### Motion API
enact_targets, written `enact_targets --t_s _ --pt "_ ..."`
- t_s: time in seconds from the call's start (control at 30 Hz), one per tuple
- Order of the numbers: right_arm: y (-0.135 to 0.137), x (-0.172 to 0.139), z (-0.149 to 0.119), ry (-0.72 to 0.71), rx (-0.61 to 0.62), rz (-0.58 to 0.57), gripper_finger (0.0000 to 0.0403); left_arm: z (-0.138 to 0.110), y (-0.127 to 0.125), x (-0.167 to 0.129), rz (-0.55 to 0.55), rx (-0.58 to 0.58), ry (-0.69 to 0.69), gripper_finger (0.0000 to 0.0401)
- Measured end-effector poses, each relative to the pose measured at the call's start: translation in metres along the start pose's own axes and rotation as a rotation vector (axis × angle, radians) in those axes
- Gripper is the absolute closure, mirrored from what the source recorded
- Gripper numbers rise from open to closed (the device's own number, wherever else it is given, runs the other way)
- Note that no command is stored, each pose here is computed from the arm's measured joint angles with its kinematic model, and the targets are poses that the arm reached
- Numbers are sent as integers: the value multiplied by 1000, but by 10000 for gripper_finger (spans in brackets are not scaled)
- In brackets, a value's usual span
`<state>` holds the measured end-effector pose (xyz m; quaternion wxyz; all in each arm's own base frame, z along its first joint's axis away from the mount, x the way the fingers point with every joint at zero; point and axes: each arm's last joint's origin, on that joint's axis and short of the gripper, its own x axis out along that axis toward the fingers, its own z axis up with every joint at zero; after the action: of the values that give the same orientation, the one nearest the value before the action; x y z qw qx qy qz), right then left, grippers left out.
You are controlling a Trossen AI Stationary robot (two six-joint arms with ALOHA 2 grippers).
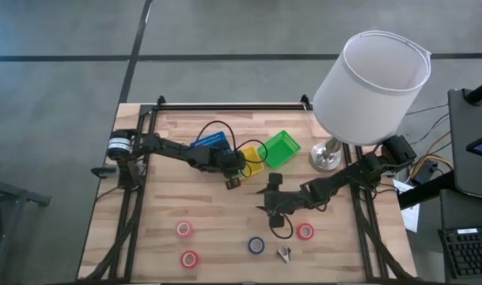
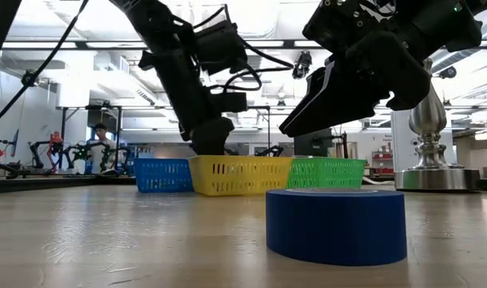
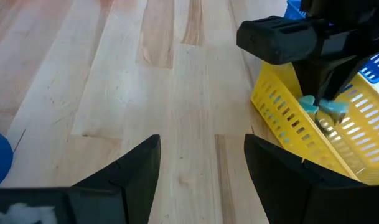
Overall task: Pick and place Stapler, Stapler remover, tape
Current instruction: Put the light blue staple remover into the yellow bin, then put the dark blue staple remover into the yellow bin
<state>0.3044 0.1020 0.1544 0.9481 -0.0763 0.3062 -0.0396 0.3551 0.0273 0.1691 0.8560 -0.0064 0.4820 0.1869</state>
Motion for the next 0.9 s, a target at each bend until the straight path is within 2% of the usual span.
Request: enact_targets --t_s 0.27,0.53,0.67,0.8,0.9 --pt "0 0 0 0 0 0 177 8 -2 -7 -6 46 -29 271" --pt "7 -3 16 -34 35 21 177 21 -8 -49 -46 79 -152 274" --pt "17 -9 26 47 107 66 177 23 -13 -74 -75 90 -210 282" --pt "29 -20 34 189 260 114 177 22 -19 -89 -101 100 -246 286" --pt "42 -31 38 295 368 193 177 20 -25 -92 -113 114 -248 286"
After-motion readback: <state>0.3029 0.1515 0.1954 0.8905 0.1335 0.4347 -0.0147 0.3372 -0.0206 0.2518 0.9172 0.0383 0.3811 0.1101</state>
